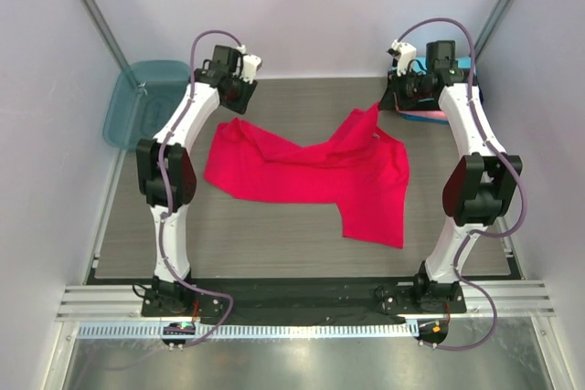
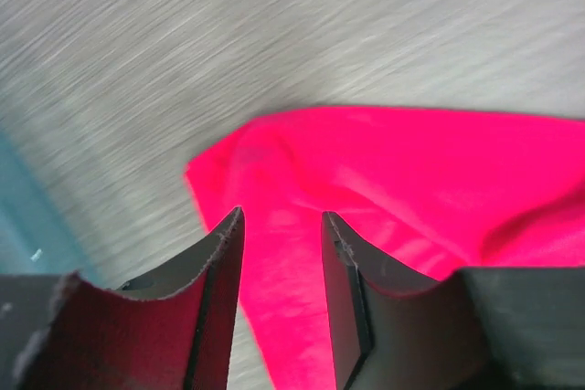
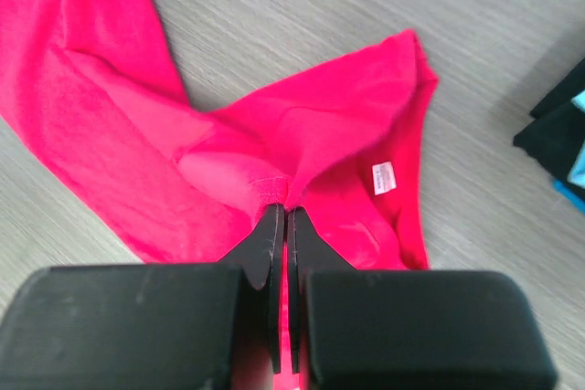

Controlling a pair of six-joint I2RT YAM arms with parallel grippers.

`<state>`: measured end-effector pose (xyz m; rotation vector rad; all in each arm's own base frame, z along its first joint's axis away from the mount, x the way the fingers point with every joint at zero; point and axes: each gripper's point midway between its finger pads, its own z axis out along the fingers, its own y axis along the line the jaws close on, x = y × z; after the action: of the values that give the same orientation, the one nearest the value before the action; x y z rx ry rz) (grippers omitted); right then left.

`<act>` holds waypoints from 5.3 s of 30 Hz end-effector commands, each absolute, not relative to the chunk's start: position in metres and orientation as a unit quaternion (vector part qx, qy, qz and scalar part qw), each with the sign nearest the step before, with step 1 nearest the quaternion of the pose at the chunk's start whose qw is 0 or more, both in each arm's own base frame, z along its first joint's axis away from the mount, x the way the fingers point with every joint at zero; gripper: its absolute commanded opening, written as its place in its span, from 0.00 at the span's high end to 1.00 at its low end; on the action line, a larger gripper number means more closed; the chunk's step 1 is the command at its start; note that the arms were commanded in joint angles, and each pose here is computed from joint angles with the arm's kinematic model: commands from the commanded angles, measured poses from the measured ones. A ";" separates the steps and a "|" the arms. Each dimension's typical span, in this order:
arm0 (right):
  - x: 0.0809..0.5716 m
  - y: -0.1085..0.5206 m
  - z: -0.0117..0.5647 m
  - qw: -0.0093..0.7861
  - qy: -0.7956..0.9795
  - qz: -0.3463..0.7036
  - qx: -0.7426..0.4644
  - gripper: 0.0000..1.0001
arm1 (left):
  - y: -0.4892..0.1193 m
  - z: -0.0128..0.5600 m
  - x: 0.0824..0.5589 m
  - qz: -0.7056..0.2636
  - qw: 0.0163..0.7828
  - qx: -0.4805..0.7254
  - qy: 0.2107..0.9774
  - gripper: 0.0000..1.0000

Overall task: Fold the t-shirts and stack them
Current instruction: Flatten the tshirt out

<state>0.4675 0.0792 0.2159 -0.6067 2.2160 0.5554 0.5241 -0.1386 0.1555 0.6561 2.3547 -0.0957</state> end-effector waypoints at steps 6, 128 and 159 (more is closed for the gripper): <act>0.466 0.085 0.215 0.380 0.865 0.234 -0.231 0.99 | -0.093 0.169 0.490 0.020 0.340 0.200 0.919 0.63; 0.442 0.110 0.196 0.356 0.871 0.184 -0.284 0.99 | -0.081 0.040 0.533 -0.034 0.232 0.218 0.947 0.75; 0.482 0.078 0.336 0.521 0.818 0.103 -0.220 0.99 | -0.076 0.263 0.480 -0.034 0.413 0.227 0.881 1.00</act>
<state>0.4762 0.0972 0.2446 -0.6514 2.1618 0.3641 0.5029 -0.0832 0.2332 0.5629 2.2584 -0.0992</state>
